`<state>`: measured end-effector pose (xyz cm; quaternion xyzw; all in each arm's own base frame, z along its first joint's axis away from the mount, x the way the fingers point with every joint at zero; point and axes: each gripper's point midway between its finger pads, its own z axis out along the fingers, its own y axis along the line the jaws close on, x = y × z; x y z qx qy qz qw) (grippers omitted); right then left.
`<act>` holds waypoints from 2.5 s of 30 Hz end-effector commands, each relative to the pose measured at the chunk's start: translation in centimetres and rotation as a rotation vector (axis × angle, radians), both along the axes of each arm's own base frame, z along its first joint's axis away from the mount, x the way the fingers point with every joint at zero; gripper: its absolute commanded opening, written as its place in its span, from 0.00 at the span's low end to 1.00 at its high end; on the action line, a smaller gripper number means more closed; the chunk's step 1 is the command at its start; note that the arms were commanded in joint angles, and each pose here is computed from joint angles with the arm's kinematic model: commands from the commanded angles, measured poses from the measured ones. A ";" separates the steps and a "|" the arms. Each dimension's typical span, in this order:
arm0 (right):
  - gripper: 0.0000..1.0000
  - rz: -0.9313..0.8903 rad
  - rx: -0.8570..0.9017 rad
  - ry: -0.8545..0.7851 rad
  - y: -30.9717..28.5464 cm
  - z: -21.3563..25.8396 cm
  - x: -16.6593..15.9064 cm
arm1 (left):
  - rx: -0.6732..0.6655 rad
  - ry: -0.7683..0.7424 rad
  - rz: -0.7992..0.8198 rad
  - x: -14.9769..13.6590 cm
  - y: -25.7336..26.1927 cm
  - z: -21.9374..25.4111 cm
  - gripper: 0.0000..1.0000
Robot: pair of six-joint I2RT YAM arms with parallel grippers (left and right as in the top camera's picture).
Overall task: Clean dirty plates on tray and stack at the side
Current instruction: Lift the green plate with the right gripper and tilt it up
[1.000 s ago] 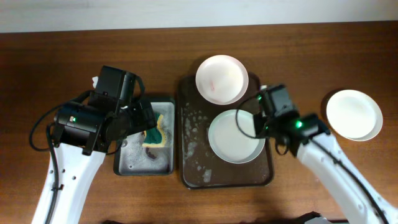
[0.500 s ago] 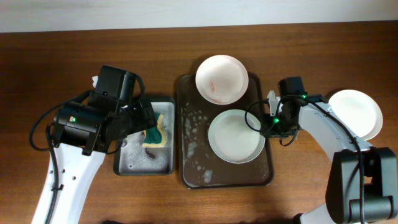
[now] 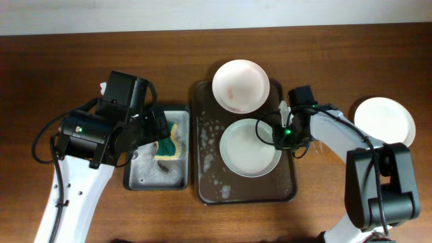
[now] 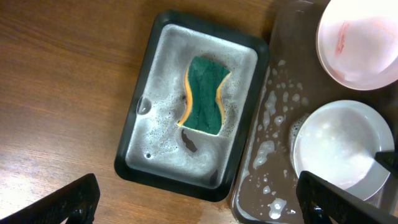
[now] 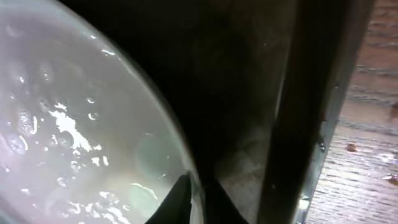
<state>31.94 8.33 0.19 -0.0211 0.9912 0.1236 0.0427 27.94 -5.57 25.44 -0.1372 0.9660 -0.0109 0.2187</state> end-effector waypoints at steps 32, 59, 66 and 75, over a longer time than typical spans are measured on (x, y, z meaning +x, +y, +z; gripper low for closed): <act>0.04 0.227 -0.927 -1.056 9.0 25.8 -3.8 | -0.006 -0.016 0.002 -0.1 0.1 0.4 1.00; 0.04 0.332 -1.009 -1.023 8.7 26.3 -2.8 | -0.006 -0.016 0.002 -0.1 0.1 0.4 0.99; 0.04 0.393 -1.012 -1.037 9.7 27.1 -2.4 | -0.006 -0.016 0.002 -0.1 0.1 0.4 1.00; 0.04 0.458 -0.963 -1.024 10.8 26.4 -2.8 | -0.006 -0.016 0.002 -0.1 0.1 0.4 1.00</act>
